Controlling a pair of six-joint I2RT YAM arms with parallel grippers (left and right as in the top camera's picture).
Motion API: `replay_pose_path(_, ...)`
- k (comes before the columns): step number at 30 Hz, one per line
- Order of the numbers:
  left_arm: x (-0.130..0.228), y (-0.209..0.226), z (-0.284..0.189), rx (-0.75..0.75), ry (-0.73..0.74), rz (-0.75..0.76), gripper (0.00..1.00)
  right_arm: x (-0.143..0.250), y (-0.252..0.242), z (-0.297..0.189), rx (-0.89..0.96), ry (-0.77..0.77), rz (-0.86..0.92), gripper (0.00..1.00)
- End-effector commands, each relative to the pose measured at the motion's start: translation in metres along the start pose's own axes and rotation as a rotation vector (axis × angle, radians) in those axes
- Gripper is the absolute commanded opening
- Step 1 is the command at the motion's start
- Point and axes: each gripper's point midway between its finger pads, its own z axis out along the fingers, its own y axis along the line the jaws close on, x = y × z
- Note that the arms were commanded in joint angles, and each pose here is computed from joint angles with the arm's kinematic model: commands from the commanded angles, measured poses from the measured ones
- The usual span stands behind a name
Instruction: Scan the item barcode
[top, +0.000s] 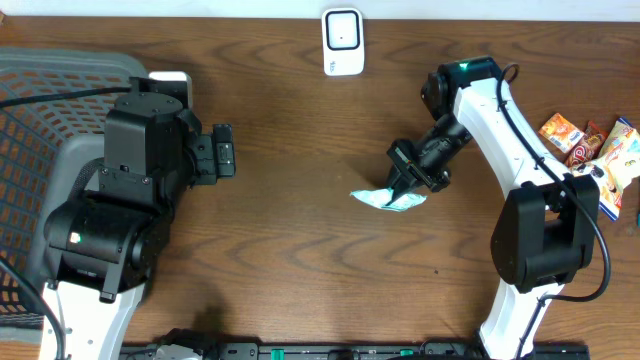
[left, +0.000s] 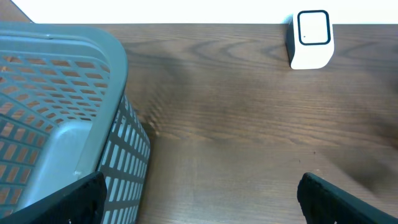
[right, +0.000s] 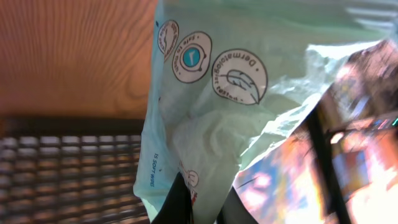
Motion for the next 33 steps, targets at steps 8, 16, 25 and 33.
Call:
replay_pose_path(8, 0.0, 0.003, 0.0, -0.012, -0.002, -0.002, 0.98, -0.004, 0.026, -0.008, -0.108, 0.076, 0.752, 0.02)
replay_pose_path(16, 0.0, 0.003, 0.0, -0.012, -0.002, -0.002, 0.98, 0.002, 0.032, -0.002, -0.04, 0.218, 0.85, 0.01)
replay_pose_path(25, 0.0, 0.003, 0.0, -0.013, -0.002, -0.002, 0.98, -0.017, 0.034, 0.023, 0.081, 0.296, 0.797, 0.02)
replay_pose_path(33, 0.0, 0.003, 0.0, -0.012, -0.002, -0.002, 0.98, -0.037, 0.033, 0.025, 0.081, 0.297, 0.737, 0.02)
